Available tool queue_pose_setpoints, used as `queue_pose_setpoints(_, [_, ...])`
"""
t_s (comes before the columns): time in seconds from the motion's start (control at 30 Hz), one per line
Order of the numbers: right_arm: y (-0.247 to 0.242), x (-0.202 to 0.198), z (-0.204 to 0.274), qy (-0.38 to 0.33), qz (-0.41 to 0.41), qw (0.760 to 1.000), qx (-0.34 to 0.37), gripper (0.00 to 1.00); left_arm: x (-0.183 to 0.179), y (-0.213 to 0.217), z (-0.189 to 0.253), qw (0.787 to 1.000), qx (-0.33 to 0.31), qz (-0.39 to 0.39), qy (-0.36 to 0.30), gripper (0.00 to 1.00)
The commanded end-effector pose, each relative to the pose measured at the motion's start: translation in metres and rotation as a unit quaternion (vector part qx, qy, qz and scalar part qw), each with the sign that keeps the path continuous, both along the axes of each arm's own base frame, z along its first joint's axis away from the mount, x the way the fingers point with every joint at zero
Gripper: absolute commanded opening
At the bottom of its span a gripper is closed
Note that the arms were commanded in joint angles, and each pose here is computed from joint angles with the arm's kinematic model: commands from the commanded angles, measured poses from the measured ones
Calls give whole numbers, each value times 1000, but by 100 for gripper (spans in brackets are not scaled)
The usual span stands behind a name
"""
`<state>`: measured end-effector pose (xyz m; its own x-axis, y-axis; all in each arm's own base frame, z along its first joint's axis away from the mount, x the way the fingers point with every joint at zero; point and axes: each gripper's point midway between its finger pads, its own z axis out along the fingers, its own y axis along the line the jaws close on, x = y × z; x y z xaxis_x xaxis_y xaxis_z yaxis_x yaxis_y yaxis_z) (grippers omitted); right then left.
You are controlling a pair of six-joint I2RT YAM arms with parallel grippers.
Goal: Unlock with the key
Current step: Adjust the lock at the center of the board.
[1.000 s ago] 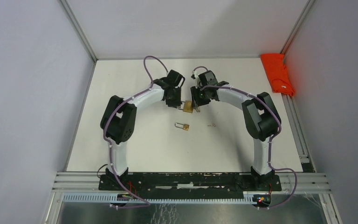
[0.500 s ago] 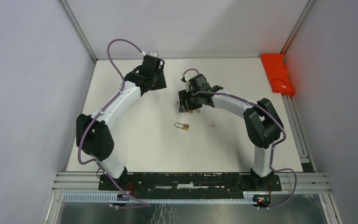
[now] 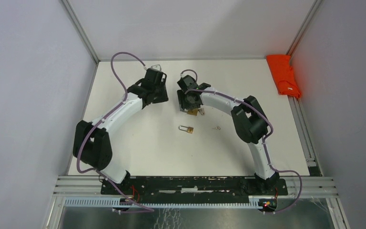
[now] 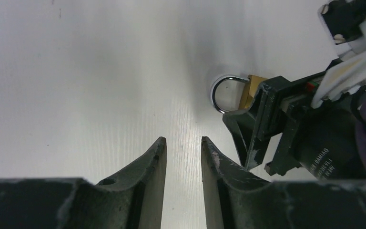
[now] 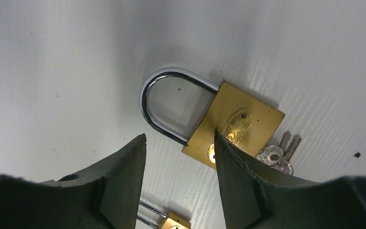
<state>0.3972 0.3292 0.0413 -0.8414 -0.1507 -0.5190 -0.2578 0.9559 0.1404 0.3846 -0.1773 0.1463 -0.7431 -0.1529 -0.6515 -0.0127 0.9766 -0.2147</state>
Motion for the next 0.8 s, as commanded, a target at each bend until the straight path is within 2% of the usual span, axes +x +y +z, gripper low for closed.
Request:
queue_pose_setpoints(0.0, [-31, -5, 3, -11, -73, 995, -63, 60, 3, 1, 47, 996, -47, 25, -77, 38])
queue_pose_setpoints(0.3, [-51, -24, -6, -3, -105, 989, -102, 61, -13, 1, 57, 993, -70, 23, -96, 39])
queue_pose_setpoints(0.77, [-2, -20, 12, -1, -141, 990, 7, 60, -38, -3, 77, 989, -90, 3, -120, 39])
